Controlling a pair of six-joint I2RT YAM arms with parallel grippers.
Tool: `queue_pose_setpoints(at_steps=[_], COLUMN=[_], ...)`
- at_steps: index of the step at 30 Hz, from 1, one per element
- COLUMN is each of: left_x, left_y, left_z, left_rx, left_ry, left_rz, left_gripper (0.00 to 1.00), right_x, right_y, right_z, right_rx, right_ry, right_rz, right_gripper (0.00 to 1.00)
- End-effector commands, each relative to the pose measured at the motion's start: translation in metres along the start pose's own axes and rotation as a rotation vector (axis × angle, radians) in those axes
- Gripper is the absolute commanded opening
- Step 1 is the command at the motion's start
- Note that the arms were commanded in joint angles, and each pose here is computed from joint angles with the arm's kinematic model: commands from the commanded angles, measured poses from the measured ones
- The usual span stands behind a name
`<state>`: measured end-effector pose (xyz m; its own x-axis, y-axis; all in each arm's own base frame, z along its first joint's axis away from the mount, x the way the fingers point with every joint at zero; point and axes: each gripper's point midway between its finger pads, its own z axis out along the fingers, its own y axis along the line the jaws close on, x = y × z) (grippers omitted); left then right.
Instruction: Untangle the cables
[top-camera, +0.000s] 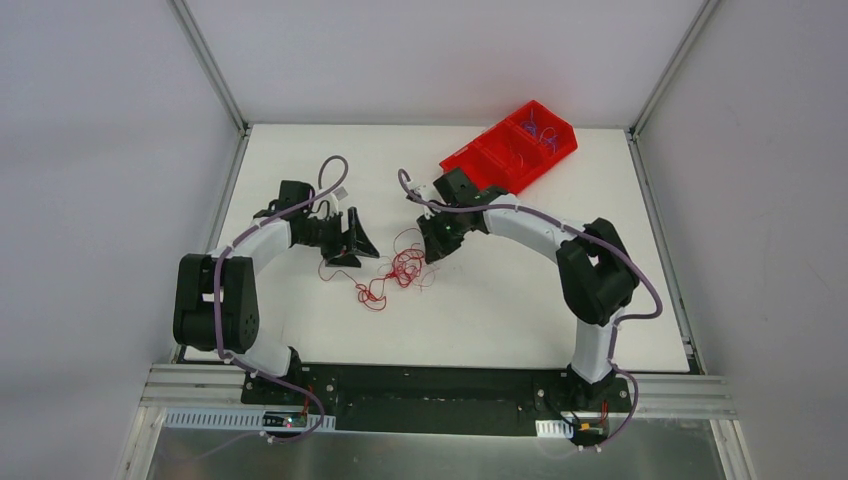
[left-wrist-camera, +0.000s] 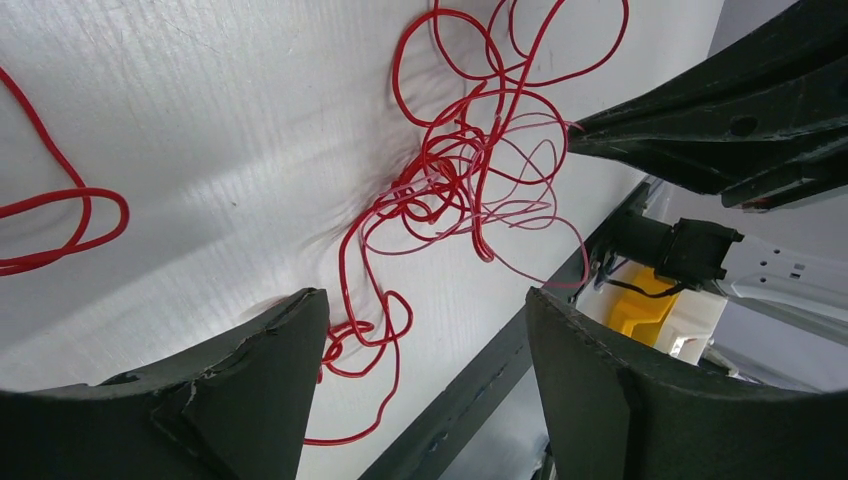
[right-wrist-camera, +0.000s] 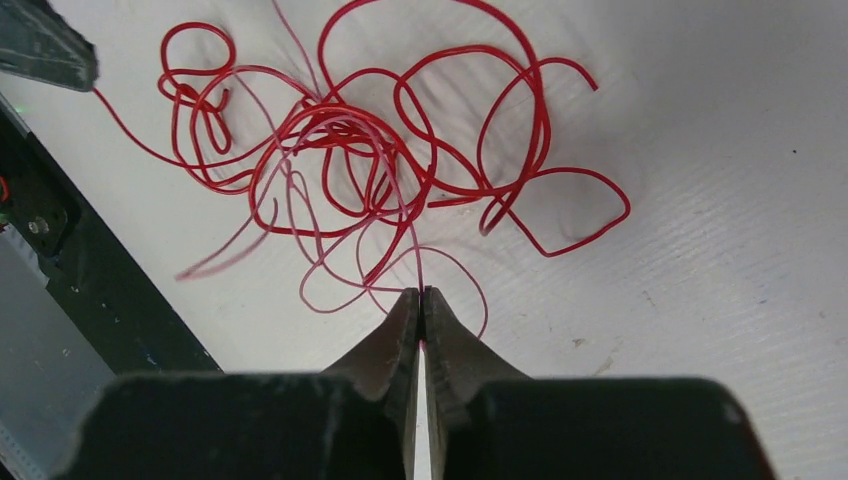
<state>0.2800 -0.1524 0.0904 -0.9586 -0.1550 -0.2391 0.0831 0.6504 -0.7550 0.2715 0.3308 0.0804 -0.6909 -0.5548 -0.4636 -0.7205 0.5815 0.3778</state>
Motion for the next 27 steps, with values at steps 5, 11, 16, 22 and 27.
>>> queue_pose_setpoints(at_steps=[5,11,16,22,27], left_x=[-0.014,-0.026,-0.059,-0.091,-0.085], left_y=[-0.011,-0.025,-0.056,-0.11,-0.126], left_z=[-0.014,-0.017,-0.017,-0.017,0.016], left_rx=[-0.006,0.045,0.161,0.313,0.328], left_ry=[-0.049,-0.06,-0.135,-0.218,-0.184], left_rz=[0.036,0.08,0.07,0.118,0.15], left_gripper=[0.74,0.76,0.77,0.82,0.83], right_x=[-0.003,-0.069,-0.106,-0.124,-0.165], right_y=[-0.014,0.046,0.09,0.098,0.114], right_z=[0.004,-0.084,-0.152,-0.181,-0.222], right_rx=[0.029,-0.192,-0.266,-0.228,-0.208], right_ry=[0.012,-0.22,-0.385,-0.45,-0.603], right_rz=[0.013,-0.014,-0.111,-0.174,-0.21], right_gripper=[0.0,0.0,0.0,0.0,0.0])
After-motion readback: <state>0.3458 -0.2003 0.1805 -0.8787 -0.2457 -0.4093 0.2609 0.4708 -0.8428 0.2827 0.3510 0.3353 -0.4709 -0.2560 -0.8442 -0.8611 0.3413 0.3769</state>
